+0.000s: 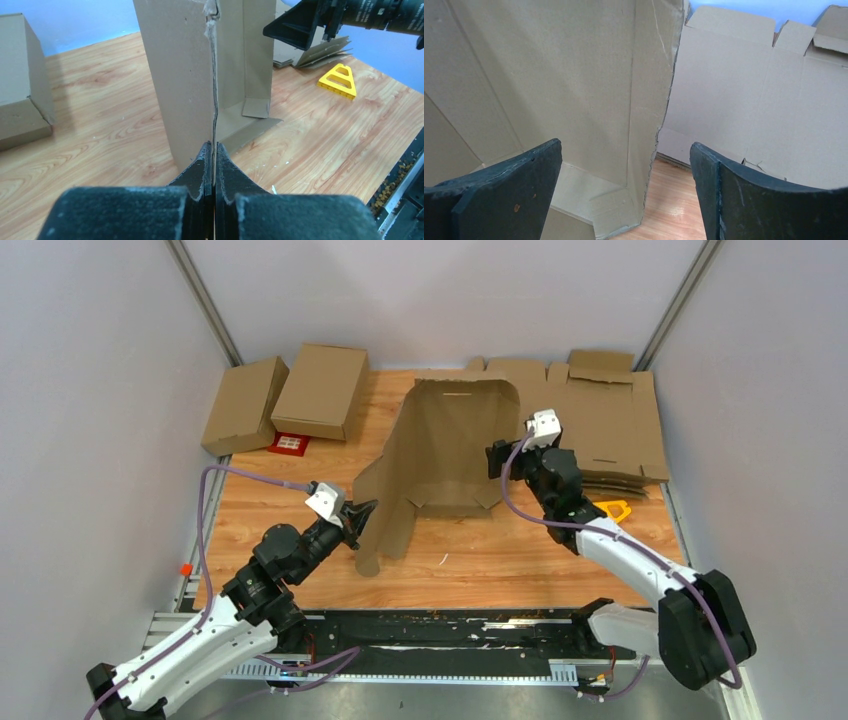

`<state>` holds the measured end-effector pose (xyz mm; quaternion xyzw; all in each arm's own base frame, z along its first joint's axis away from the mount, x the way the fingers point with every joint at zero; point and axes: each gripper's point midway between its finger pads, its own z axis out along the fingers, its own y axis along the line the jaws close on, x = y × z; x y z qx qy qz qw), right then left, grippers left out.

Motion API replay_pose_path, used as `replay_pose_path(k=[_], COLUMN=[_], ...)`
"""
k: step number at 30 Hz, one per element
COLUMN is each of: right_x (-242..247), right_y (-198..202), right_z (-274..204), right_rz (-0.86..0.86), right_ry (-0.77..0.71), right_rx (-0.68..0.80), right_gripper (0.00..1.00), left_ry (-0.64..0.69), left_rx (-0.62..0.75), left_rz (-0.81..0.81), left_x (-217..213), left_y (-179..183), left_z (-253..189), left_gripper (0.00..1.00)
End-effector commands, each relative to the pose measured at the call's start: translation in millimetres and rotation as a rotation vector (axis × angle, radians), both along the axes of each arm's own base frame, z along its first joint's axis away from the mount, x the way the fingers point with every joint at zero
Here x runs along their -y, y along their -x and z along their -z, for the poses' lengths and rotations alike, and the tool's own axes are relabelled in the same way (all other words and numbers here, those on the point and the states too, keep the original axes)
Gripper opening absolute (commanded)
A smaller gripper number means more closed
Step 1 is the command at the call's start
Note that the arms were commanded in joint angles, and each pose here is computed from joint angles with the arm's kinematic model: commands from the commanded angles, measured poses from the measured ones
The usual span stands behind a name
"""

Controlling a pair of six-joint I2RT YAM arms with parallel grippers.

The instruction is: Fold the paper box

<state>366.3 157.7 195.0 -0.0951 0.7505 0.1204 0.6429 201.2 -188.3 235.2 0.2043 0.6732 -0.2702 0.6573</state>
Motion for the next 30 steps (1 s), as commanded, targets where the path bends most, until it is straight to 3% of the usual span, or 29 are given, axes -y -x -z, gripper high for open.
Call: replay_pose_path(k=[1,9,17,22,26,30], right_x=[2.7,23.3,13.5,5.1,-0.6,-3.7], right_y=[5.5,0.2,-21.9,-40.7,-53.4,-54.4], right_z=[-31.0,-41.1,-49.4,-52.7,-49.8,-43.9], right_rz=[-0.007,0.008,-0.098,-0.115,-0.124,-0.129], right_ry=[-0.029,-0.113,-0.175,-0.184,-0.194,-0.203], right_rx=[0.02,-0.023,-0.057,-0.034,-0.05,-0.071], right_gripper=[1.0,0.99,0.95,0.85,0.62,0.22], left_ry=[-0.006,0.0,-0.001,0.001,0.004,0.019], left_rx=[0.033,0.031,0.029,0.027,0.025,0.022], left_rz=[0.012,0.004,0.005,0.007,0.0,-0.029], left_x=[1.0,0.0,0.4,1.0,0.1,-3.8], left_y=[0.7,0.1,0.0,0.2,-0.4,-3.4], left_z=[-10.6,-11.4,-10.6,-10.2,-10.3,-11.2], left_gripper=[0.0,0.0,0.0,0.0,0.0,0.0])
